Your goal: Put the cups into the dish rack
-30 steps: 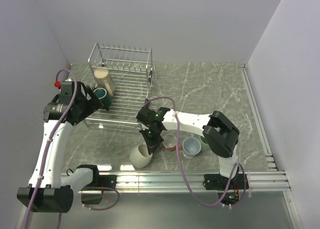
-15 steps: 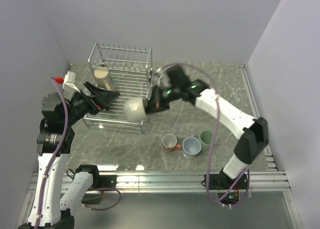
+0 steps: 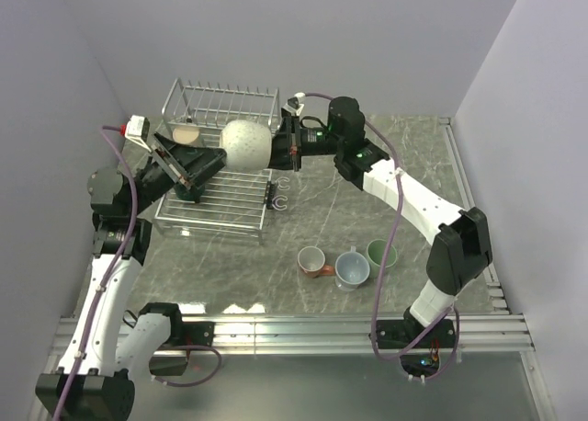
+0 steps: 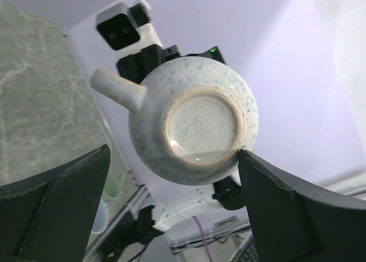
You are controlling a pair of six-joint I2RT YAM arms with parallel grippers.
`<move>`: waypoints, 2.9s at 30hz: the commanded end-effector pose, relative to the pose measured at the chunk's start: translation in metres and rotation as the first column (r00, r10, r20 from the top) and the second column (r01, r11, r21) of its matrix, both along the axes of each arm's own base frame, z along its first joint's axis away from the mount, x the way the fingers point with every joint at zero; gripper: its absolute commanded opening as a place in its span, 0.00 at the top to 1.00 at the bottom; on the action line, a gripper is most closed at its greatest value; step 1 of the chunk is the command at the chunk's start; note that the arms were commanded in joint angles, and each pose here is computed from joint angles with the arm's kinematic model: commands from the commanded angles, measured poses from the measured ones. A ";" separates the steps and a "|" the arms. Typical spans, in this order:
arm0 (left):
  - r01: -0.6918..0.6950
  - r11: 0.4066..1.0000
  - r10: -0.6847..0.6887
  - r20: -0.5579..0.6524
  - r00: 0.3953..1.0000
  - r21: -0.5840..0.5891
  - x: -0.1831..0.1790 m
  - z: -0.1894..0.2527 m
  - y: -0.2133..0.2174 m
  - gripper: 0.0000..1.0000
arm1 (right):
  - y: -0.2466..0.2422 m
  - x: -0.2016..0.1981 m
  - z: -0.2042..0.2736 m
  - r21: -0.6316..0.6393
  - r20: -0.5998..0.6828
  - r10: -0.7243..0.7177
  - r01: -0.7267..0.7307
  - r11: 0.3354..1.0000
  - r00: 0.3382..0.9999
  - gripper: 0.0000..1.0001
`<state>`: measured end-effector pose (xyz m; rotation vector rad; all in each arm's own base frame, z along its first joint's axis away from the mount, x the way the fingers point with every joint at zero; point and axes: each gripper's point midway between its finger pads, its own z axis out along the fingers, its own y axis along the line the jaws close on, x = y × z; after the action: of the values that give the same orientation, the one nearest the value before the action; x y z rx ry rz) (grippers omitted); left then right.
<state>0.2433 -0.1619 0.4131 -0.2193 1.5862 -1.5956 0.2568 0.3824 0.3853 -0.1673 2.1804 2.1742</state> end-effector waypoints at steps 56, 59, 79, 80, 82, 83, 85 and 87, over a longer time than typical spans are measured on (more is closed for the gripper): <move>0.161 0.977 -0.110 -0.312 0.944 0.142 0.062 -0.013 -0.019 0.00 | -0.008 -0.068 0.053 0.326 0.054 0.344 -0.342 0.881 0.938 1.00; 0.135 0.977 -0.069 -0.354 0.933 0.167 0.062 -0.035 -0.015 0.02 | -0.005 -0.068 0.058 0.271 0.108 0.330 -0.347 0.898 0.938 1.00; 0.240 0.961 -0.278 -0.430 0.859 -0.141 0.027 0.018 -0.027 0.09 | 0.028 -0.004 0.012 0.006 0.289 0.117 -0.124 0.992 0.950 1.00; 0.240 0.956 -0.292 -0.433 0.853 -0.170 0.024 0.024 -0.027 0.12 | 0.029 -0.003 0.007 0.003 0.282 0.116 -0.122 0.993 0.952 1.00; 0.245 0.953 -0.299 -0.409 0.862 -0.180 0.024 0.029 -0.027 0.25 | 0.030 0.000 0.005 0.010 0.283 0.110 -0.117 0.993 0.953 1.00; 0.243 0.954 -0.296 -0.411 0.863 -0.176 0.025 0.029 -0.027 0.31 | 0.031 0.001 0.002 0.009 0.281 0.109 -0.116 0.993 0.954 1.00; 0.243 0.956 -0.292 -0.430 0.855 -0.166 0.026 0.027 -0.028 0.54 | 0.031 0.002 0.002 0.010 0.294 0.094 -0.101 0.995 0.951 1.00; 0.250 0.954 -0.298 -0.431 0.852 -0.165 0.025 0.030 -0.028 0.64 | 0.031 0.004 -0.002 0.005 0.307 0.085 -0.091 0.996 0.948 1.00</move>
<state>0.2931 -0.1837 0.4014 -0.6691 2.0186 -1.8778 0.2487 0.4117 0.3780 -0.6324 2.0554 2.0951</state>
